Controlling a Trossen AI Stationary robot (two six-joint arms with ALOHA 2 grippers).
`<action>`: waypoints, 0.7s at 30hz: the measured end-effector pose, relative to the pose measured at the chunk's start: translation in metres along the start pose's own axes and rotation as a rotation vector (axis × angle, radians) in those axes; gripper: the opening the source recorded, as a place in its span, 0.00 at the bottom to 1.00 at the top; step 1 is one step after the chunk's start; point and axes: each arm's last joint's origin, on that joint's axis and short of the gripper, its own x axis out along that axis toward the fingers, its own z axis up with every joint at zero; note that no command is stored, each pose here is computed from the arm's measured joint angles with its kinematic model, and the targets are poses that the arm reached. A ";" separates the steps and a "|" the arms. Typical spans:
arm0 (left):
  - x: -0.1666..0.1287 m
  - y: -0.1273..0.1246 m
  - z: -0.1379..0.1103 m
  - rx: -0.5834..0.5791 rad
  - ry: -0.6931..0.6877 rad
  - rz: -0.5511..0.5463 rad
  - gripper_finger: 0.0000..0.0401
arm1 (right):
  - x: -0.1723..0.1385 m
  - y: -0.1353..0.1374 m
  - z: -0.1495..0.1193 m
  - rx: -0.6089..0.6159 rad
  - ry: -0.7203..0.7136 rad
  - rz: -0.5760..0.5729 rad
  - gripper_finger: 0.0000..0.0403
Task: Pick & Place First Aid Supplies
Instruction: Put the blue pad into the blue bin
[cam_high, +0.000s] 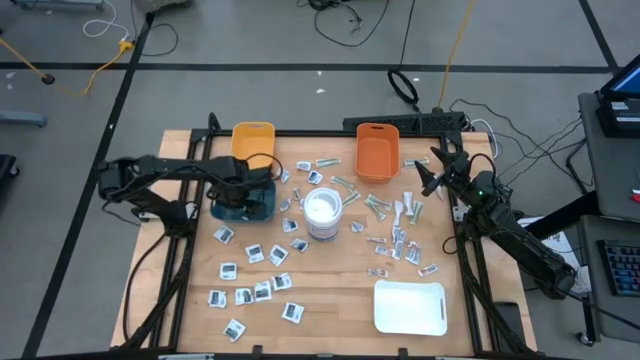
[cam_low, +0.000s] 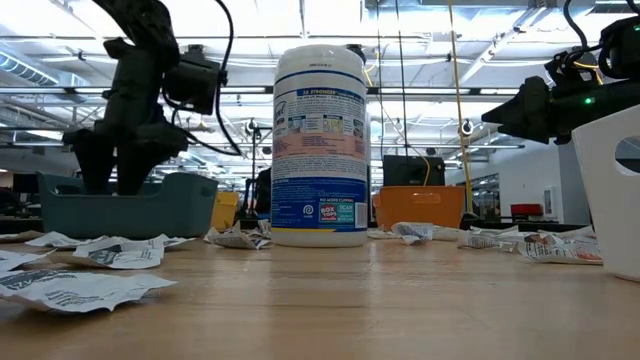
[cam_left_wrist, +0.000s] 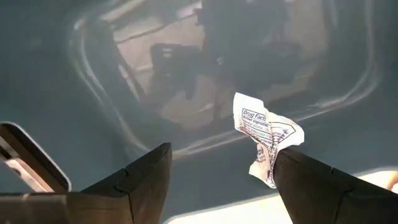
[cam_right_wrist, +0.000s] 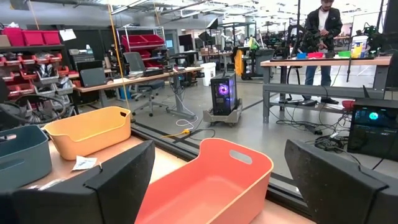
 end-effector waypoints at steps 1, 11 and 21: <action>0.002 -0.002 0.000 -0.003 0.013 -0.002 0.68 | 0.000 0.000 0.000 0.000 0.000 0.000 0.89; 0.005 -0.009 0.003 0.001 0.025 -0.067 0.68 | 0.000 0.000 0.000 0.000 0.000 -0.001 0.89; -0.001 -0.002 0.009 0.017 0.035 -0.088 0.68 | 0.000 0.000 0.000 0.000 0.000 0.000 0.89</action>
